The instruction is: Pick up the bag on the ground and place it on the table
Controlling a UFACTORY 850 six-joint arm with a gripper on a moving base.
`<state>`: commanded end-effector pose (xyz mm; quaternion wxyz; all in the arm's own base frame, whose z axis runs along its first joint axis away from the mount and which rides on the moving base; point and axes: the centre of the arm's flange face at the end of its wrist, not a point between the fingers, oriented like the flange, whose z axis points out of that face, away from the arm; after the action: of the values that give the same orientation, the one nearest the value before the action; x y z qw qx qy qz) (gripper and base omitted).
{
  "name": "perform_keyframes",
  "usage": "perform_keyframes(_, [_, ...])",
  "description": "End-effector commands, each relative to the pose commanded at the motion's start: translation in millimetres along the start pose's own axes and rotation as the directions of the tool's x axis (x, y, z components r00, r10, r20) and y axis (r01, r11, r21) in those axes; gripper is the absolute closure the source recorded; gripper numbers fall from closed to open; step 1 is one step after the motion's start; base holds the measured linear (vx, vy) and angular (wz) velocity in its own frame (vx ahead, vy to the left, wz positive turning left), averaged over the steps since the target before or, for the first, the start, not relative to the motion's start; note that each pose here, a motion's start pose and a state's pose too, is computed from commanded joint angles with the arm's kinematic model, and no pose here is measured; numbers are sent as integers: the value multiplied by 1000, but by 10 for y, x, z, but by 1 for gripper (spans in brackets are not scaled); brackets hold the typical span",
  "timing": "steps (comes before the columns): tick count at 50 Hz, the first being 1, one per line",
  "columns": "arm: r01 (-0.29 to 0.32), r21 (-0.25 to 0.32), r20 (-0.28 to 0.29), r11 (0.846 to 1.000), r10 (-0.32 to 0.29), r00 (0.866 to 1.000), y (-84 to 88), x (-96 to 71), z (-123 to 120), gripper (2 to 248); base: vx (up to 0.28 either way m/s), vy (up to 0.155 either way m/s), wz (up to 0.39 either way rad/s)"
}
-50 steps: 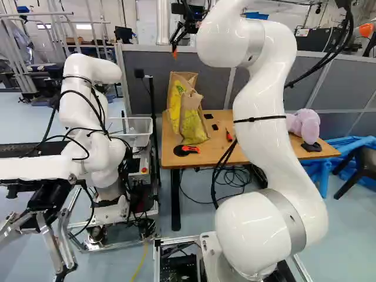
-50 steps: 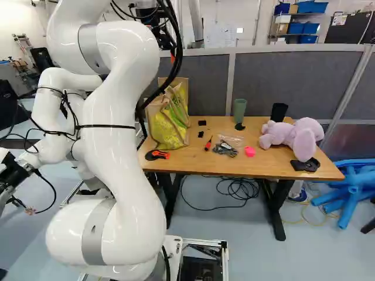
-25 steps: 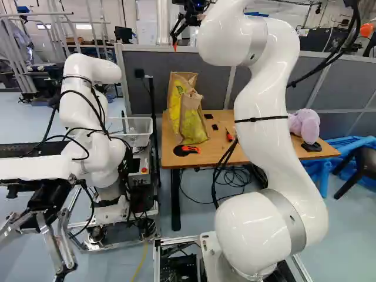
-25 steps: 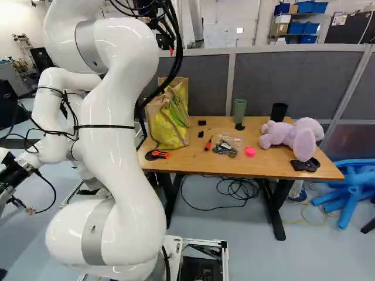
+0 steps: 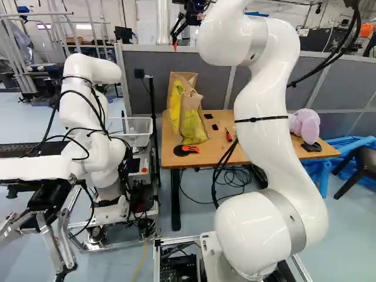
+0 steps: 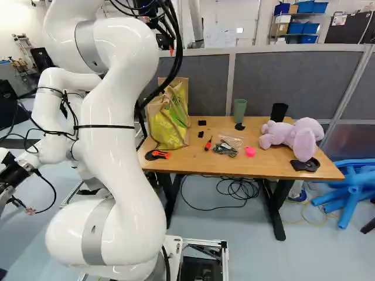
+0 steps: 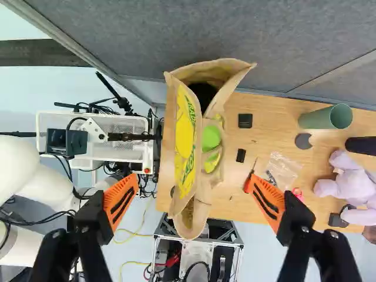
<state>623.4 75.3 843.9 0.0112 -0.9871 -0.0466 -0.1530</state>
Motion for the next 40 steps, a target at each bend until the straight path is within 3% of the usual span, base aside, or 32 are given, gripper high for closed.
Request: perform_keyframes(40, [0,0,0,1000,0,1000,0,0,0,3,-8,-18,-17])
